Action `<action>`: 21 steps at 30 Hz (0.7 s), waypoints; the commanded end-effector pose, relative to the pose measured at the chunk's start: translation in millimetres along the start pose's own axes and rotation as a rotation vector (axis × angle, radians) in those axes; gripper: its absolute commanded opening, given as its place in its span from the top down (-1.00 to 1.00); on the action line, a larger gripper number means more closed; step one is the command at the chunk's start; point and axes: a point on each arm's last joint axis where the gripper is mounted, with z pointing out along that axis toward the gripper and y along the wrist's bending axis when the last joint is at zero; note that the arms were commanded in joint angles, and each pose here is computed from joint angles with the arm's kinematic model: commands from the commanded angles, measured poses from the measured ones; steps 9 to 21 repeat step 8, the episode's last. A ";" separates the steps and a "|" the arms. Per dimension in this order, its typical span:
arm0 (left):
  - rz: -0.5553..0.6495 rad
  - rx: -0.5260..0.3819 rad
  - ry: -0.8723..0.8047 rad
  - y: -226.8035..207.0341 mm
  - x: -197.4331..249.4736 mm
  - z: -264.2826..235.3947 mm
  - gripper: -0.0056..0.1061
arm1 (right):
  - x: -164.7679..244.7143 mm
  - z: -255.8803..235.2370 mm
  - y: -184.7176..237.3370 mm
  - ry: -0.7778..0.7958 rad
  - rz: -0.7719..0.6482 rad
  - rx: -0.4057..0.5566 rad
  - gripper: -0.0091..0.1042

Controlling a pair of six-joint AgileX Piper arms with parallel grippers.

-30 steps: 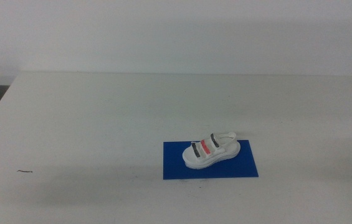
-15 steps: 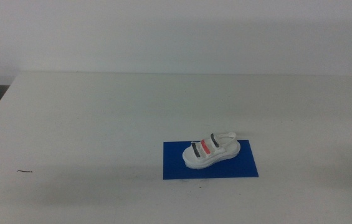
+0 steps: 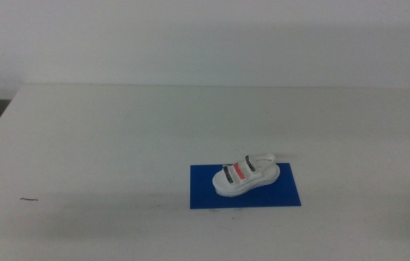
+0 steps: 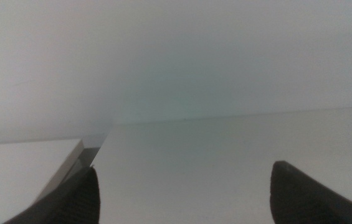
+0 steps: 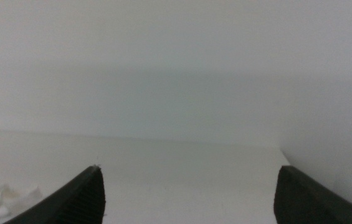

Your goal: Use one arm to grab the shoe from the table and place it on the mat.

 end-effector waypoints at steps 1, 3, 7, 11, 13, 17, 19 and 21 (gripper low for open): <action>-0.005 0.002 -0.007 -0.1 -0.7 0.4 -0.78 | 3.3 -0.4 -0.3 0.024 -0.021 0.007 -0.80; -0.005 0.002 -0.007 -0.1 -0.7 0.4 -0.78 | 3.1 -0.4 -0.3 0.022 -0.021 0.007 -0.80; -0.005 0.002 -0.007 -0.1 -0.7 0.4 -0.78 | 3.1 -0.4 -0.3 0.022 -0.021 0.007 -0.80; -0.005 0.002 -0.007 -0.1 -0.7 0.4 -0.78 | 3.1 -0.4 -0.3 0.022 -0.014 0.006 -0.80; -0.005 0.002 -0.007 -0.1 -0.7 0.4 -0.78 | 3.1 -0.4 -0.3 0.022 -0.014 0.006 -0.80; -0.005 0.002 -0.007 -0.1 -0.7 0.4 -0.78 | 3.1 -0.4 -0.3 0.022 -0.014 0.006 -0.80; -0.005 0.002 -0.007 -0.1 -0.7 0.4 -0.78 | 3.1 -0.4 -0.3 0.022 -0.014 0.006 -0.80; -0.005 0.002 -0.007 -0.1 -0.7 0.4 -0.78 | 3.1 -0.4 -0.3 0.022 -0.014 0.006 -0.80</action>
